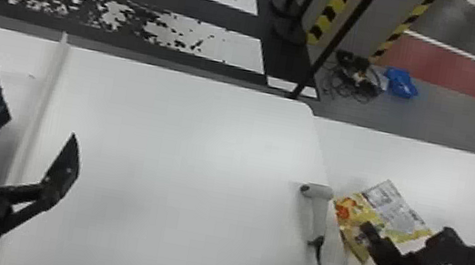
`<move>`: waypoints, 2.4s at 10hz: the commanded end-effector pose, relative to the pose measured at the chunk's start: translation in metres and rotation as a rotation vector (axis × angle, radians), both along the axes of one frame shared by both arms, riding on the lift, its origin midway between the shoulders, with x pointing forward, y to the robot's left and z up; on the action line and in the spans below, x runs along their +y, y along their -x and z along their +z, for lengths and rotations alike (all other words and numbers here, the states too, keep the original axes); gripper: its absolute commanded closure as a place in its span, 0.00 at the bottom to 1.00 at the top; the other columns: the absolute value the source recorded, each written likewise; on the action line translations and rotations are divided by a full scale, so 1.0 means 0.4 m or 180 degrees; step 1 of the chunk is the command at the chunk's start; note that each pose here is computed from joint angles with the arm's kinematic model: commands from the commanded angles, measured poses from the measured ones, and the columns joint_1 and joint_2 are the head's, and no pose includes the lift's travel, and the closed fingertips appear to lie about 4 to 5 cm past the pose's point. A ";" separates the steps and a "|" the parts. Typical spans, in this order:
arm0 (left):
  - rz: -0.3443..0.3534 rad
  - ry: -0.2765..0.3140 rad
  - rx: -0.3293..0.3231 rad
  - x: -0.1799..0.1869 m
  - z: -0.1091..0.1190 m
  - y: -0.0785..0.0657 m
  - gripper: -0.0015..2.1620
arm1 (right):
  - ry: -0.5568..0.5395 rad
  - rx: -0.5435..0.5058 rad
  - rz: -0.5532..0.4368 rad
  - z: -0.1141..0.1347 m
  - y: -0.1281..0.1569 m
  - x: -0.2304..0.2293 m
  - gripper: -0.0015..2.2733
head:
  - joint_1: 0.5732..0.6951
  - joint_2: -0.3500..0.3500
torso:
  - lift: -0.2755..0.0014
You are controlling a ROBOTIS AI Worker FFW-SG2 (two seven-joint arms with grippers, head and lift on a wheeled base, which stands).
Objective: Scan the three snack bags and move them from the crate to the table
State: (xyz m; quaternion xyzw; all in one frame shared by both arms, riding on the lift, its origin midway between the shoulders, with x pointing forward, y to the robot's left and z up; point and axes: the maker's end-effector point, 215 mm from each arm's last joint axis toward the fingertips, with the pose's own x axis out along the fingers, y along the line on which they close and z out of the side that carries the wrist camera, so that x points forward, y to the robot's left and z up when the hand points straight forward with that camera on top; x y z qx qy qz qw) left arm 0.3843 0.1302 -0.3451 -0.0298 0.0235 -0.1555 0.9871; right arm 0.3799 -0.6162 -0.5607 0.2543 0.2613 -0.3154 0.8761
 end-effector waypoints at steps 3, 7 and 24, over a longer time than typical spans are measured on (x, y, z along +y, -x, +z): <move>-0.0036 0.0005 -0.0001 -0.019 0.004 0.007 0.03 | 0.0673 0.0312 0.0311 0.139 0.041 0.036 0.03 | 1.00 0.00 | 0.77; -0.0018 0.0005 -0.0017 -0.022 0.011 0.006 0.03 | 0.0631 -0.0329 0.1095 0.331 0.026 0.313 0.03 | 1.00 0.00 | 0.77; 0.0992 -0.0235 0.1143 0.514 -0.063 -0.078 0.05 | 0.1330 -0.1867 0.2390 0.505 -0.002 1.077 0.04 | 1.00 0.69 | 0.77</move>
